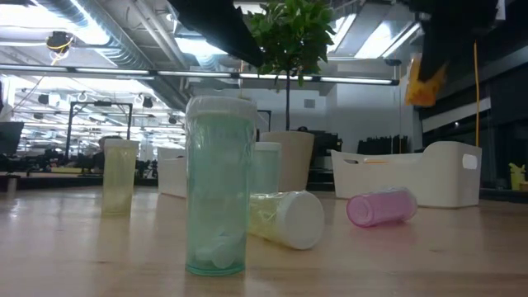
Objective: Pick and place medicine bottles into bin by pill shape (circle, oval)
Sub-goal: Put the top left orange pill bottle into the right white bin
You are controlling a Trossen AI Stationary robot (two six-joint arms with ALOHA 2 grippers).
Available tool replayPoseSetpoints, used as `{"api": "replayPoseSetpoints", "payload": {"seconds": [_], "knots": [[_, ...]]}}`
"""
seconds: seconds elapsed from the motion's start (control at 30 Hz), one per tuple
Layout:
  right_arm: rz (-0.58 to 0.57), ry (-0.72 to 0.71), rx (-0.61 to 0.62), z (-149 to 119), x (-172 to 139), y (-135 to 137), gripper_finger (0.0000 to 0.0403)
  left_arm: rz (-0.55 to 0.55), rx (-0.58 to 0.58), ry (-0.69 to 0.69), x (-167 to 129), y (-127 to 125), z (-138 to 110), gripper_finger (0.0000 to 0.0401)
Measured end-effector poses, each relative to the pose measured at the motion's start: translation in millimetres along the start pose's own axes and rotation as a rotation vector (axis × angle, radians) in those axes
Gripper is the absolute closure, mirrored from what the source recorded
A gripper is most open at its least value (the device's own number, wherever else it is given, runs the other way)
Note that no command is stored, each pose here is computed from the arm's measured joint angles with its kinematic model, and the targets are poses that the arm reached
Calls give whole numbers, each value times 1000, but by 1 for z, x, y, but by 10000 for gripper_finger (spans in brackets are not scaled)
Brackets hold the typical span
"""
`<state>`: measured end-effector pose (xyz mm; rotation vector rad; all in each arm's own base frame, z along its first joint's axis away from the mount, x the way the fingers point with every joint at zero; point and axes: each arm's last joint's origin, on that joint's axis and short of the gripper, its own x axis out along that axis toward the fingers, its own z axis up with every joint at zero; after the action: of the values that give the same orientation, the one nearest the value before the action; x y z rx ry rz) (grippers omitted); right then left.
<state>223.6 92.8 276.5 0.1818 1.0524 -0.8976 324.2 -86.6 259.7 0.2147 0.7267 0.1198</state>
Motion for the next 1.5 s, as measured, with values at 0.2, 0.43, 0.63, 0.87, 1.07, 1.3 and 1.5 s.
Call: {"api": "replayPoseSetpoints", "payload": {"seconds": [0.2,0.43,0.63,0.87,1.07,1.3,1.5], "knots": [[-40,122,112,18,33,-9,199,6,-11,-1,0,0,0,176],[4,281,147,31,73,-20,199,6,-25,-2,0,0,0,176],[171,251,128,34,111,-16,199,6,-26,-5,0,0,1,176],[160,327,187,25,133,-25,199,6,-27,-6,0,0,1,177],[149,330,210,18,140,-26,199,5,-29,-12,0,0,1,177],[161,318,216,19,140,-25,188,5,-30,-15,0,0,2,177],[164,314,217,20,140,-25,180,5,-30,-15,0,0,2,177]]}}
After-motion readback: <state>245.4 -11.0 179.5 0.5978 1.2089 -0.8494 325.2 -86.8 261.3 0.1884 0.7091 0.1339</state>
